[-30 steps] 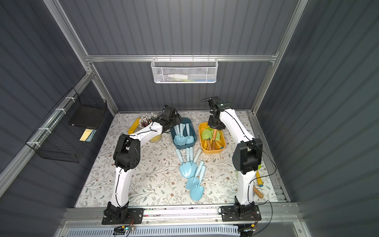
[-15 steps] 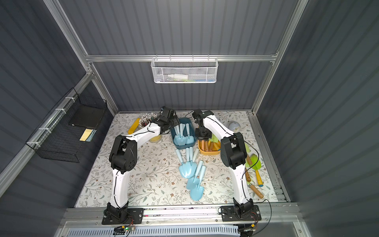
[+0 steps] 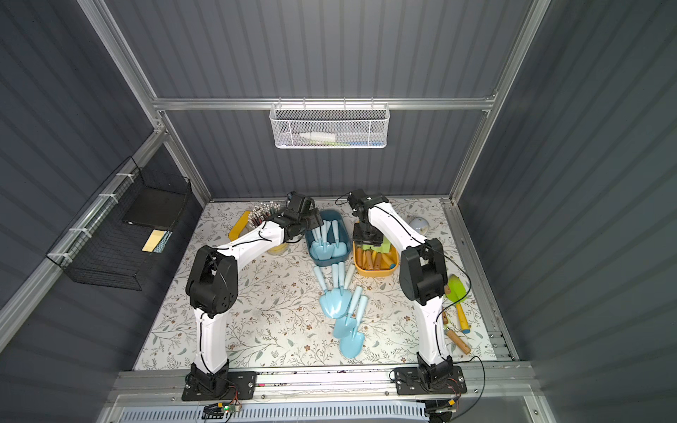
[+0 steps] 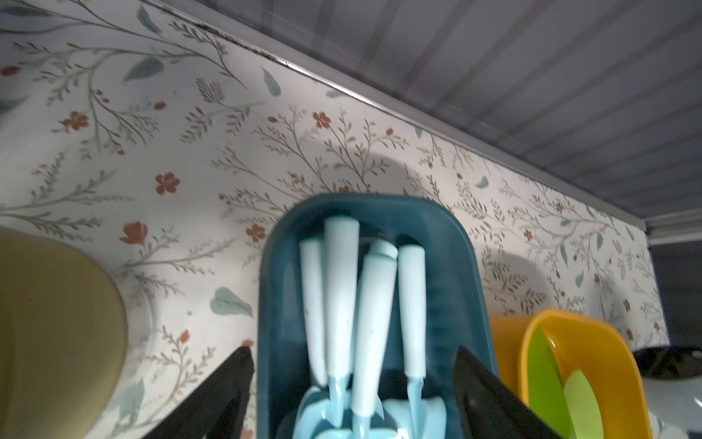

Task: Sort the small shovels by color and place them into the storage box
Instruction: Place the shovel in the storage box, then pick up the shovel from the center of the board.

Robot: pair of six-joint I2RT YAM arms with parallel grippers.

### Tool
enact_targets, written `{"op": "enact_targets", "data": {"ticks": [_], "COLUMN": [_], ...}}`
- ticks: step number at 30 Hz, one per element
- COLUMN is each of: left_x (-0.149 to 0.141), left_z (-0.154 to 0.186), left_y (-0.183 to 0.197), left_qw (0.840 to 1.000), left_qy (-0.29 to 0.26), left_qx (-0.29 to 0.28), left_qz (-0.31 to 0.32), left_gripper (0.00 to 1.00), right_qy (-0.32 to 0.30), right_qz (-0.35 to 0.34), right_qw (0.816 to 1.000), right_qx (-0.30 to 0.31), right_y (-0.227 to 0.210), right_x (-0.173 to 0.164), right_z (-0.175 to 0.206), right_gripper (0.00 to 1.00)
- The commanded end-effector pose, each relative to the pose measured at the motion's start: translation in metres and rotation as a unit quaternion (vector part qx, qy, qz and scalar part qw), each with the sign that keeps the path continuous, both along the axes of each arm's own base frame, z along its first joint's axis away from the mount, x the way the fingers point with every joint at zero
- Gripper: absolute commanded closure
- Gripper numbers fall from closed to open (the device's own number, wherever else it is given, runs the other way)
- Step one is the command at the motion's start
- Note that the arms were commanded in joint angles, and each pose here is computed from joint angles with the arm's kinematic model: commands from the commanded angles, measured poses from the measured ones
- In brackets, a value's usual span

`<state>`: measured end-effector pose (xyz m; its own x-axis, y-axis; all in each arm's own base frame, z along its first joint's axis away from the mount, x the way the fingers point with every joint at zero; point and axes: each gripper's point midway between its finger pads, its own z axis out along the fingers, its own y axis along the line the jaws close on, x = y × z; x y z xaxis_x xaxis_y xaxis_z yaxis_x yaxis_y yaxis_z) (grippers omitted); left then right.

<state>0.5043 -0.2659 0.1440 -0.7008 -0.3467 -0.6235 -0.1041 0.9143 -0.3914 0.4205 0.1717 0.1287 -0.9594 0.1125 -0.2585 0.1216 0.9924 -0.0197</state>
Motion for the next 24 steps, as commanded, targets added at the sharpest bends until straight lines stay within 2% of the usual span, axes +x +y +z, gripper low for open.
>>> {"op": "enact_targets", "data": {"ticks": [1,6,10,13,16,24], "left_x": [-0.058,-0.137,-0.200,-0.239,-0.260,-0.280], "left_z": [0.014,0.002,-0.013,-0.024,-0.038,-0.077], "left_y": [-0.057,-0.123,-0.158,-0.182,-0.189,-0.172], "left_qw": [0.995,0.978,0.960,0.948,0.946,0.947], "left_qy": [0.008,0.036,0.068,0.091,0.115,0.167], "left_qx": [0.010,0.019,0.036,0.028,0.029,0.048], "left_qz": [-0.096,-0.207,-0.269,-0.305,-0.303,-0.270], "left_gripper": [0.16,0.17,0.19,0.20,0.22,0.22], "right_qy": [-0.065,-0.104,-0.097,-0.087,-0.079,-0.077], "right_qz": [-0.043,-0.074,-0.093,-0.099,-0.102,-0.100], "right_qw": [0.997,0.991,0.988,0.987,0.986,0.984], "right_qx": [0.007,0.045,0.078,0.094,0.104,0.128], "right_y": [-0.028,-0.048,-0.059,-0.062,-0.061,-0.059], "right_x": [0.007,0.004,-0.005,-0.011,-0.018,-0.032], "right_z": [0.046,0.066,0.059,0.051,0.045,0.039], "right_gripper": [0.51,0.51,0.53,0.54,0.54,0.55]}}
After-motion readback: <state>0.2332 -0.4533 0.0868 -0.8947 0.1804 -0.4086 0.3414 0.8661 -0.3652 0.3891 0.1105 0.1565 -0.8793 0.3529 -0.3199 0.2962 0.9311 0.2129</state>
